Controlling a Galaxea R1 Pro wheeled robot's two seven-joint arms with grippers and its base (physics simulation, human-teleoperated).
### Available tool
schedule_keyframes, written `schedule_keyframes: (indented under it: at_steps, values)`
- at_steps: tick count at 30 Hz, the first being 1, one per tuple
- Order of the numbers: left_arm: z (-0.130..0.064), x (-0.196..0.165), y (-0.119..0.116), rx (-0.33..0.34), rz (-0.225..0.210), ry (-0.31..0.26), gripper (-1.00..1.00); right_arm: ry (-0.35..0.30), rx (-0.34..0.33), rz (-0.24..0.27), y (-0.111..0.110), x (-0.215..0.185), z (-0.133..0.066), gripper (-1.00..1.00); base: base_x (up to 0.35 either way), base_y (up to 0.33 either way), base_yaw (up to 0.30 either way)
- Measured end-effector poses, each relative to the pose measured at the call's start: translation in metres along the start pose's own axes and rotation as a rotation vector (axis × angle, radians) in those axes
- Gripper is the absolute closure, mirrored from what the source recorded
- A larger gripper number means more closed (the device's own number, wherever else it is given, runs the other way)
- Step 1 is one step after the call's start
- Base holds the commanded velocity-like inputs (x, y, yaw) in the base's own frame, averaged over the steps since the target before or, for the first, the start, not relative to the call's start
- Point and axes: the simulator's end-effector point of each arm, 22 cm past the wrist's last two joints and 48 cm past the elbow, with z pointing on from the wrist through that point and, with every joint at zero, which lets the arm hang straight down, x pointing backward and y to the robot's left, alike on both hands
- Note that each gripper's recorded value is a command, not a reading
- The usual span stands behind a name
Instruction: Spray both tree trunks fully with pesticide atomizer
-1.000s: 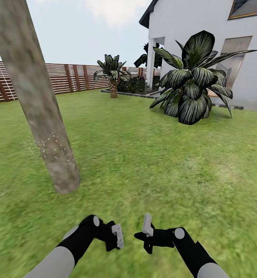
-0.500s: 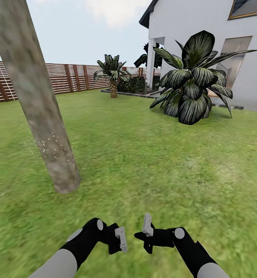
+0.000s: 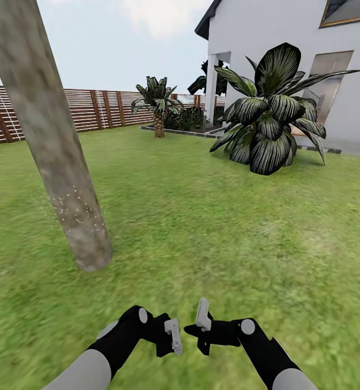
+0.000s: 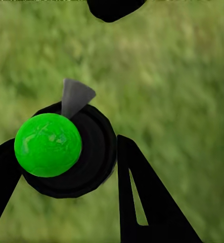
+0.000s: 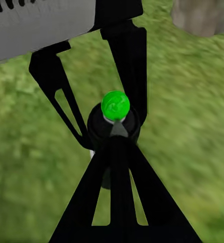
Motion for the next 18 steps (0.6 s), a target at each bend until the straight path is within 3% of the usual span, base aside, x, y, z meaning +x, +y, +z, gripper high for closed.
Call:
schedule_keyframes:
  at_steps: [18]
  values:
    - [0.008, 0.003, -0.021, 0.063, 0.011, -0.025, 1.00, 0.004, 0.000, 0.000, 0.000, 0.002, -0.001, 1.00, 0.000, 0.000, 0.000]
